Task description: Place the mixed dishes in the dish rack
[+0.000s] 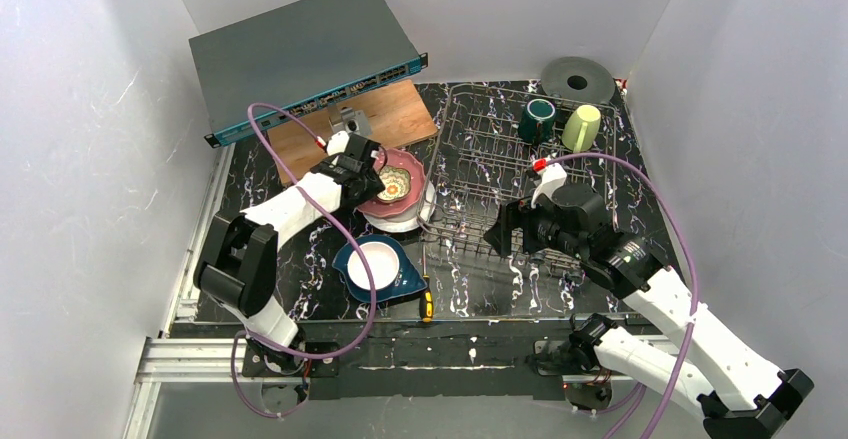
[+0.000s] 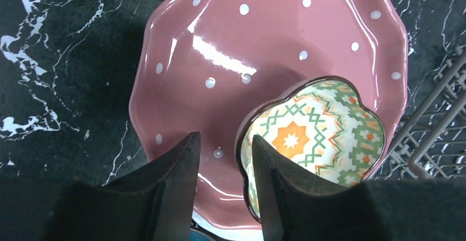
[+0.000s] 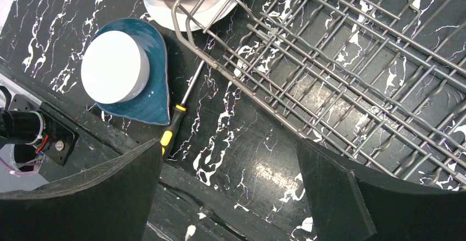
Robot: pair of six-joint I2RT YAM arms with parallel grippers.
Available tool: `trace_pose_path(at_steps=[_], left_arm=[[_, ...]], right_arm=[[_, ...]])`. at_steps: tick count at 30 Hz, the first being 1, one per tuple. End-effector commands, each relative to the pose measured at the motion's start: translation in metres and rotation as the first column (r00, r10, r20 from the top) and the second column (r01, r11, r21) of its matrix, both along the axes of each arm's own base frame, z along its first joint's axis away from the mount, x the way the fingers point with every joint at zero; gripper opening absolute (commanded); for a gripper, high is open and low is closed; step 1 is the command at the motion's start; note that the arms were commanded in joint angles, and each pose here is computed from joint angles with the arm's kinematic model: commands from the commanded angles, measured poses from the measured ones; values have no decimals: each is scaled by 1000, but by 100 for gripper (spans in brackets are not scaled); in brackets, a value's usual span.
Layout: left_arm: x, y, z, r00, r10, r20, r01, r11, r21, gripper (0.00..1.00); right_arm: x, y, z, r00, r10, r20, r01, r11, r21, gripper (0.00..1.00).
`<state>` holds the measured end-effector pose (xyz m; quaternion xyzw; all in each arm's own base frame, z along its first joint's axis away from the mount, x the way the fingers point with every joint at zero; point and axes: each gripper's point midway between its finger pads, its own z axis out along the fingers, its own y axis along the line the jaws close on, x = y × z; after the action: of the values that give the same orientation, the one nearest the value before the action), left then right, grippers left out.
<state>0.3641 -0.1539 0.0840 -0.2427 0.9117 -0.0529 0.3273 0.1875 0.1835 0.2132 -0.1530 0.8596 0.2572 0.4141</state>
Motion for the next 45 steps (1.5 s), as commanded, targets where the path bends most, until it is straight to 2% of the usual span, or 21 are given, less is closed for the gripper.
trace_pose_path(at_steps=[1,5,11,15,19,26,31,33,37,42,45], left_arm=[[12,-4,15,998,-12,61,16,998,-64,37],[15,-8,12,997,-40,60,44,997,-67,34],[11,-11,13,996,-67,59,71,994,-79,19],[5,-9,12,995,-83,48,87,993,-76,0],[-3,2,14,997,-70,12,71,996,-62,0],[-20,4,47,989,-132,60,138,984,-114,0],[-46,6,69,977,-189,103,204,966,-160,0],[-58,2,74,967,-226,118,246,947,-207,0],[-91,-19,87,930,-321,180,366,864,-346,0],[-127,-44,107,892,-344,292,451,713,-538,0],[-143,-50,110,890,-322,324,457,641,-617,0]], right_arm=[[1,-1,6,1000,-2,28,1,1000,11,100],[-2,2,4,1000,15,25,-15,999,29,100],[-5,4,0,1000,11,-8,-11,999,46,100],[-8,11,-1,999,36,-26,-34,997,69,100],[-7,13,2,999,33,-36,-29,996,86,100],[-7,20,6,998,41,-53,-35,993,111,100],[-5,29,5,996,49,-71,-38,989,146,100],[-5,34,7,995,57,-83,-43,985,169,100],[-12,55,10,982,138,-128,-101,960,261,100],[-28,95,26,934,323,-150,-218,852,476,100],[-34,115,36,910,389,-141,-256,797,547,100]])
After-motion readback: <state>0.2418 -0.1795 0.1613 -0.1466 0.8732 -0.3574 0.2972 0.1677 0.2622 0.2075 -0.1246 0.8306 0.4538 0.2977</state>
